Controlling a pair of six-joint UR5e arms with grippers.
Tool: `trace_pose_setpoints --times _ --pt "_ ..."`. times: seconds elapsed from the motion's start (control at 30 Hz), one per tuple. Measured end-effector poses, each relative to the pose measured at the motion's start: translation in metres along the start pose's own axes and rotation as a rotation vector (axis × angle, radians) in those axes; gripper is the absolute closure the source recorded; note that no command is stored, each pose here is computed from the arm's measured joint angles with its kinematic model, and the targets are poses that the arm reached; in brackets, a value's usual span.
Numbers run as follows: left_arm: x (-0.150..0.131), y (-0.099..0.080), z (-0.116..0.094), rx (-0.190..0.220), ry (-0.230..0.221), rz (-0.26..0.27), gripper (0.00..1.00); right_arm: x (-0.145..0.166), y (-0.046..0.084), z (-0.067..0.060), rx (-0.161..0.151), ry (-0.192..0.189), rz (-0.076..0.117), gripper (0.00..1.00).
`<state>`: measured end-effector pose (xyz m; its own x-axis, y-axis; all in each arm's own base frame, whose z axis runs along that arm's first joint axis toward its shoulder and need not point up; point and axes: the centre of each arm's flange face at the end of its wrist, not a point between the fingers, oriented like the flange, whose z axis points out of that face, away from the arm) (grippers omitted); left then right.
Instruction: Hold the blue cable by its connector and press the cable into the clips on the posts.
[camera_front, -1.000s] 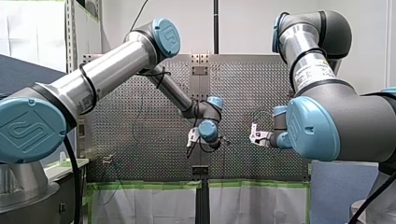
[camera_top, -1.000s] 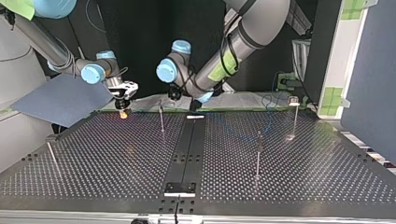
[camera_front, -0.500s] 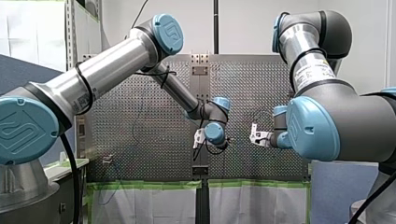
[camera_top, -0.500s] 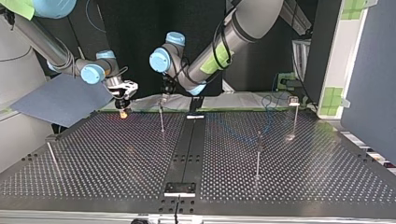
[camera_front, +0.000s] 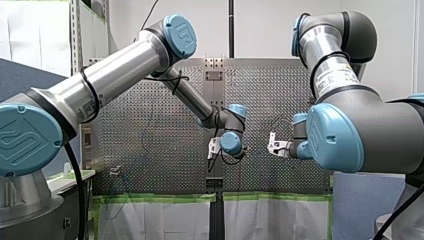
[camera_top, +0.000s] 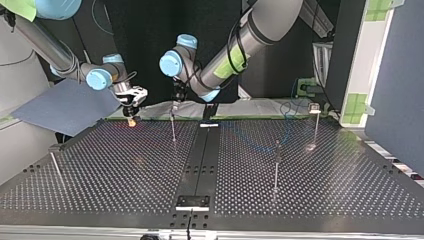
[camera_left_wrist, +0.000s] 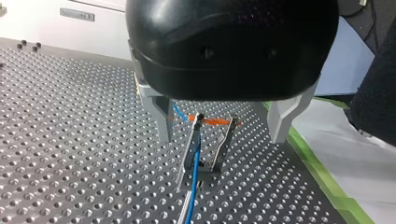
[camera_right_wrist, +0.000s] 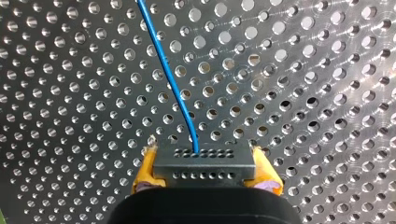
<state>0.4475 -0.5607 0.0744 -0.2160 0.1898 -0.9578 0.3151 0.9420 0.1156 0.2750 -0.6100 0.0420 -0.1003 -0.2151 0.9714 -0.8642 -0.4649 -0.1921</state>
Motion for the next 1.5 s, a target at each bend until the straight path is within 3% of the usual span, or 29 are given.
trace_pose_setpoints --times 1.0,1.23,1.5 --pt "-0.002 -0.011 -0.01 -0.001 -0.007 -0.024 0.0 0.001 0.004 0.0 -0.006 0.003 0.008 1.0" --pt "-0.02 -0.015 -0.026 0.013 -0.045 -0.046 0.0 0.001 0.008 -0.001 -0.01 0.003 0.009 1.0" --pt "-0.043 -0.004 -0.042 0.019 -0.107 -0.112 0.0 0.002 0.009 -0.001 -0.012 0.003 0.009 1.0"
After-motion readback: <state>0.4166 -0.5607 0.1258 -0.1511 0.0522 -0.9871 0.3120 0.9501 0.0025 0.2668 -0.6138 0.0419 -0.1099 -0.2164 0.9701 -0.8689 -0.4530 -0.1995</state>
